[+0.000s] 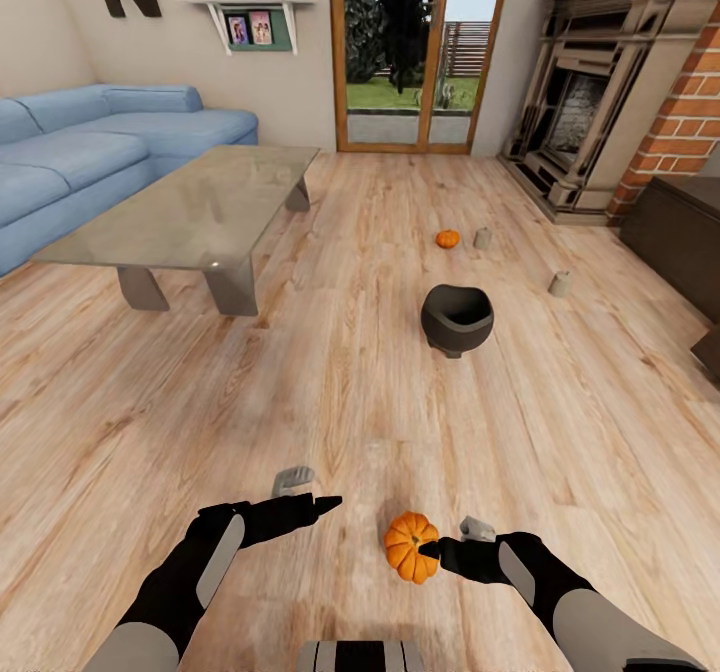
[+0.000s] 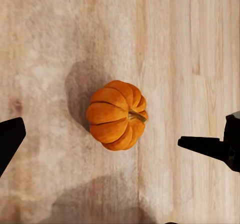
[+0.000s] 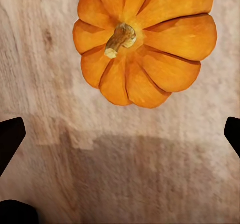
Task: Place each of the two pumpkins and all three candles from the living room inside a cabinet in the living room (use any cabinet), then make sure every cabinet is closed, and position the cauldron so it is next to a table in the living room.
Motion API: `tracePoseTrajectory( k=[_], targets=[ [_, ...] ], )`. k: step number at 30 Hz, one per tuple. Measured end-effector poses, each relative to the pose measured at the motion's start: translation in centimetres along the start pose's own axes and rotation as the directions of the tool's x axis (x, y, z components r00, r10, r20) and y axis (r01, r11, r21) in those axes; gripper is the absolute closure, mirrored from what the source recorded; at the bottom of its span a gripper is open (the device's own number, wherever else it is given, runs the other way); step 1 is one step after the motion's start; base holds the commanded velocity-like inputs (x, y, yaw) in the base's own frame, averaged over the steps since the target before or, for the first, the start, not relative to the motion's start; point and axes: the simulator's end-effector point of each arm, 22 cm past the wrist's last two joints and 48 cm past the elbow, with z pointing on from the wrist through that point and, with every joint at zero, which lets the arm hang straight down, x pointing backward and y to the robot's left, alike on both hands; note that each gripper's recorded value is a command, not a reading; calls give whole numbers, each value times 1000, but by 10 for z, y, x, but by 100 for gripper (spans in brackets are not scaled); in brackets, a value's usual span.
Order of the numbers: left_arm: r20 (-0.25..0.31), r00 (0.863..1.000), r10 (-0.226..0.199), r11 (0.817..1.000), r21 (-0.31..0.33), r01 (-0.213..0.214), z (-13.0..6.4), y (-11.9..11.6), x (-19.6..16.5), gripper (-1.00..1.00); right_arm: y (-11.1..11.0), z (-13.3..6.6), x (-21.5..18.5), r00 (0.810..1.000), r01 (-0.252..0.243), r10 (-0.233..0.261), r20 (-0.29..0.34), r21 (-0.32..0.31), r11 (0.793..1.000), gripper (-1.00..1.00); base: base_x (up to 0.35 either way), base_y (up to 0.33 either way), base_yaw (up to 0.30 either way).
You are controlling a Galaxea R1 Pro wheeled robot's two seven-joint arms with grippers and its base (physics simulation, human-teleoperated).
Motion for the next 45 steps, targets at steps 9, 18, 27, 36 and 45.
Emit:
tracePoseTrajectory(
  k=[9,18,27,36,45],
  targets=[
    [1,1000,1,1000,-2,-1,0,0,0,-100,1,0,0,1000,0,0,0,0,1000,-100,192,0,0],
    [1,1000,1,1000,-3,-1,0,1,0,-100,1,0,0,1000,1,-1,0,0,1000,-100,257,0,0],
    [-19,1000,-17,1000,-11,16,7,11,10,-100,-8,10,10,1000,-11,11,-25,10,1000,-100,8,0,0],
    [-46,998,-41,999,-19,40,17,23,24,-100,-17,22,24,998,-26,27,-57,19,999,-100,0,0,0],
    [-73,995,-64,998,-28,62,25,34,39,-100,-27,33,38,995,-42,44,-88,29,999,-100,0,0,0]
  ],
)
